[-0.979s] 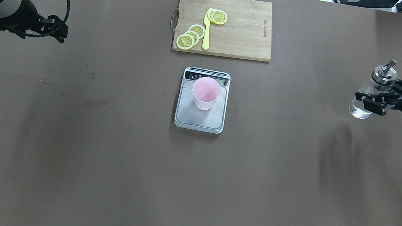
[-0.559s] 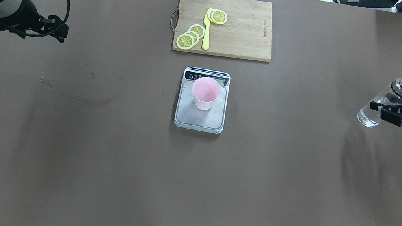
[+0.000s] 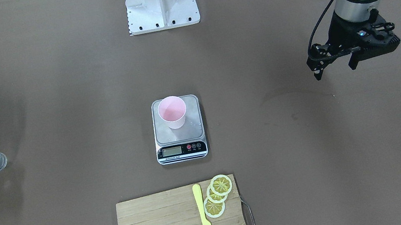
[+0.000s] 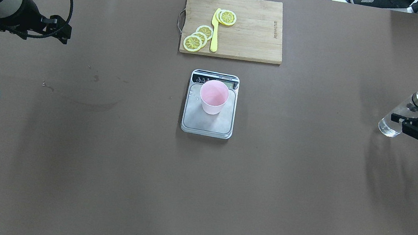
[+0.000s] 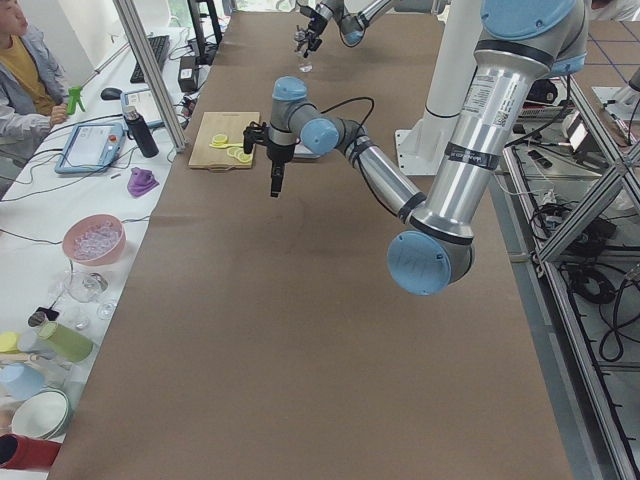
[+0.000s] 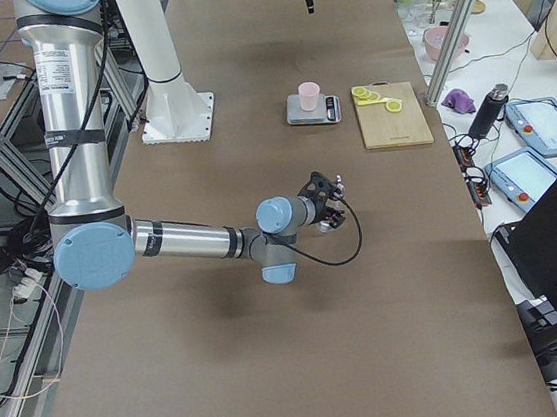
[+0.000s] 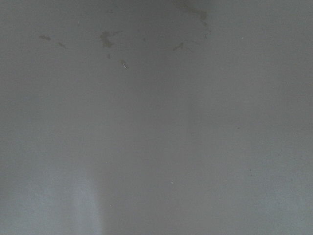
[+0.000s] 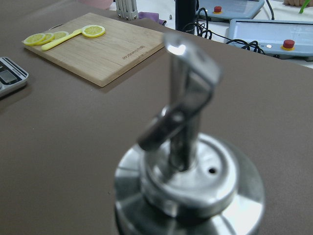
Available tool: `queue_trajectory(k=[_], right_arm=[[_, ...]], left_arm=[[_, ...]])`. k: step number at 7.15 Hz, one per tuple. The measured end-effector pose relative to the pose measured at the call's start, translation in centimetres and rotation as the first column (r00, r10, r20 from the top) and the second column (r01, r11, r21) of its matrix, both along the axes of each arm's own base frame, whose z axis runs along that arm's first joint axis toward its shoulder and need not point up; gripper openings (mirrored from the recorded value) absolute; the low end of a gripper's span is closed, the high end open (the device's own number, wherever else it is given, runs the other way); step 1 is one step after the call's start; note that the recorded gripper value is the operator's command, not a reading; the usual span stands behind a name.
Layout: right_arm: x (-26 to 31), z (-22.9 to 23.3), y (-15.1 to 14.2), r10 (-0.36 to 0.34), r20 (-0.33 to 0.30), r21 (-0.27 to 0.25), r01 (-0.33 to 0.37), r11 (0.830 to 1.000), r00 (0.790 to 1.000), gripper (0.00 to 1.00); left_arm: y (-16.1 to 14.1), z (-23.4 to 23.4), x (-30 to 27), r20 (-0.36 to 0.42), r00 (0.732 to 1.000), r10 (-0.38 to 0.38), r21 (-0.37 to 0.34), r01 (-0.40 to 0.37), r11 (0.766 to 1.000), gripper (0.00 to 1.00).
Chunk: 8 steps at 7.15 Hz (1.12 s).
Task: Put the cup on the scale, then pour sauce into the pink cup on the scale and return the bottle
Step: 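Lower the dispenser onto the table with the right gripper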
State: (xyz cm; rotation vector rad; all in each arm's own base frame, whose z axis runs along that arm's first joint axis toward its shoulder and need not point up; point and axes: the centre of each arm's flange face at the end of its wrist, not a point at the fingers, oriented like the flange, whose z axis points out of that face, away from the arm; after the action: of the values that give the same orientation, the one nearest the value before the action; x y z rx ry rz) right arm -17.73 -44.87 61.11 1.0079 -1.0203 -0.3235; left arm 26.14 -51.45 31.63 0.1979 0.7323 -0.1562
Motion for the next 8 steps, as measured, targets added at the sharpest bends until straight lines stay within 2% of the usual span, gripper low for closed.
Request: queue_trajectory(k=[2,4,5,8], right_arm=[[0.1,0.9,0.3,-0.005,-0.015,-0.005,0.004,1.0,1.0,0.0],[0.1,1.4,0.4,-0.01,-0.02,-0.013,0.01,1.0,1.0,0.4],[0.1,1.6,0.4,-0.012,-0.022,-0.016,0.012,1.0,1.0,0.48],[0.0,1.7,0.2,-0.012,-0.02,-0.016,0.011,1.0,1.0,1.0]], left_arm=[[0.0,-0.1,0.0,-0.001,1.0,-0.001,0.0,0.001,1.0,0.97],[0.0,-0.1,0.0,-0.002,1.0,-0.001,0.0,0.001,1.0,0.97],[0.0,-0.1,0.1,-0.001,1.0,-0.001,0.0,0.001,1.0,0.97],[-0.1,-0.3,0.1,-0.003,1.0,-0.002,0.0,0.002,1.0,0.97]])
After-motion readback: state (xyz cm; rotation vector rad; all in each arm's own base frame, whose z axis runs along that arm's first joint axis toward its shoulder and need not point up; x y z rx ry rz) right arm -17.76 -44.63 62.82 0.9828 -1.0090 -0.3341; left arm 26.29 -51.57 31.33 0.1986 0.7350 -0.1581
